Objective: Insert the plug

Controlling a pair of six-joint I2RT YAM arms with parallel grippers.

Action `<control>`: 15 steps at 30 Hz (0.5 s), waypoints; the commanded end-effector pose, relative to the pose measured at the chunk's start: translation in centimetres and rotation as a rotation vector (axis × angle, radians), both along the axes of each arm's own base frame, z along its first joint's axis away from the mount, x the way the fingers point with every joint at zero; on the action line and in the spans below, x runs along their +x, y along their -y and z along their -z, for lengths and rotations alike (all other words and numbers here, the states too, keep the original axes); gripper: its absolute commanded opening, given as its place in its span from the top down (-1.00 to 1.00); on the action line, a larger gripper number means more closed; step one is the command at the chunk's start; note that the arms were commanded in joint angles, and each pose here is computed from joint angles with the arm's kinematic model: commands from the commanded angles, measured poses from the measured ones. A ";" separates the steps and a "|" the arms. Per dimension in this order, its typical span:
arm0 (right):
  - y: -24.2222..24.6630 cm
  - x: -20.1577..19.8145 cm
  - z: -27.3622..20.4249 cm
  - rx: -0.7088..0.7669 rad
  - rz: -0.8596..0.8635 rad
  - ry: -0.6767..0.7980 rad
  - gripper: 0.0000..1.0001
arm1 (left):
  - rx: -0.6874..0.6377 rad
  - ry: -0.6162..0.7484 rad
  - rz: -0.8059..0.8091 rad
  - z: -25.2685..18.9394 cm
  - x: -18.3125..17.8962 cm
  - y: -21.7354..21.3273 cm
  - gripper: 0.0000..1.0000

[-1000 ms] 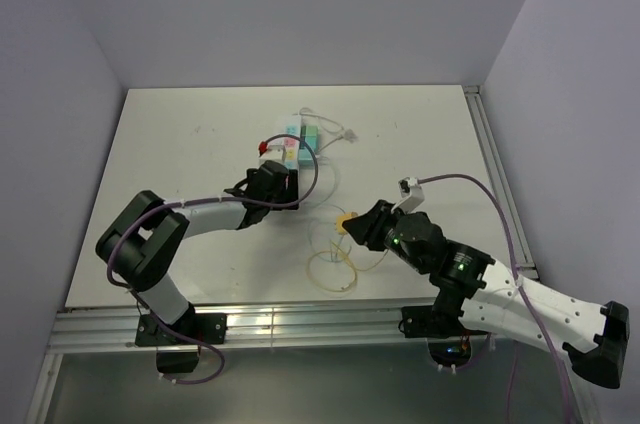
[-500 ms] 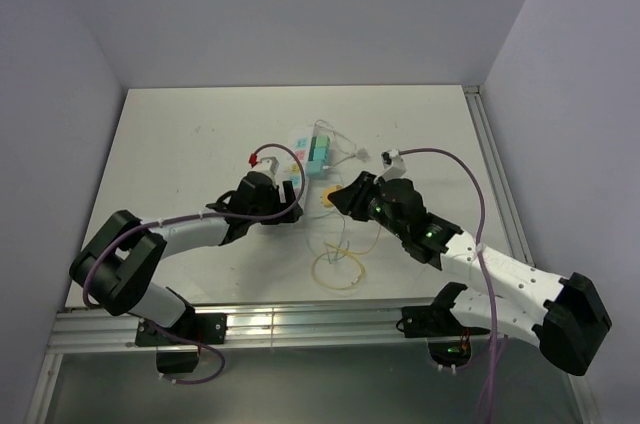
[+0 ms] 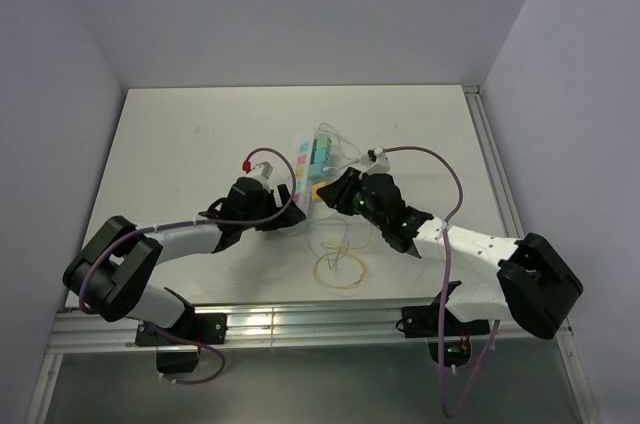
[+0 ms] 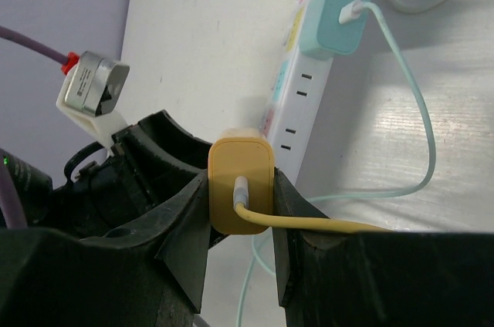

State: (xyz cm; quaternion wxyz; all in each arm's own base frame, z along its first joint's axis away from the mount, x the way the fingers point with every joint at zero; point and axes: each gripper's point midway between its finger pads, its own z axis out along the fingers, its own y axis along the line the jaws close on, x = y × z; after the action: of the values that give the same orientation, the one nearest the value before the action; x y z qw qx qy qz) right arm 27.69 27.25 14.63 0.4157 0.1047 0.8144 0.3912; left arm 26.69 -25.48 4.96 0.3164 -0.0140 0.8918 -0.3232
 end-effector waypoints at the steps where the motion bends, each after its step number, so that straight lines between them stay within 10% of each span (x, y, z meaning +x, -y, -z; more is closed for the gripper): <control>1: -0.1 1.6 -2.0 0.075 0.055 0.069 1.00 | -0.129 0.018 0.008 -2.3 0.0 1.3 0.99; 15: -0.5 3.7 1.1 0.041 0.147 -0.019 1.00 | -0.237 -0.006 0.004 -2.3 -0.4 1.9 0.99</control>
State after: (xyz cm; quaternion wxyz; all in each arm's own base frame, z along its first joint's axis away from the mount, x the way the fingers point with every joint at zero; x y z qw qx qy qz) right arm 29.32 27.27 10.72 0.4037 0.1511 0.8268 0.3614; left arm 26.07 -26.04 5.28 0.3035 -0.0534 0.8726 -0.3789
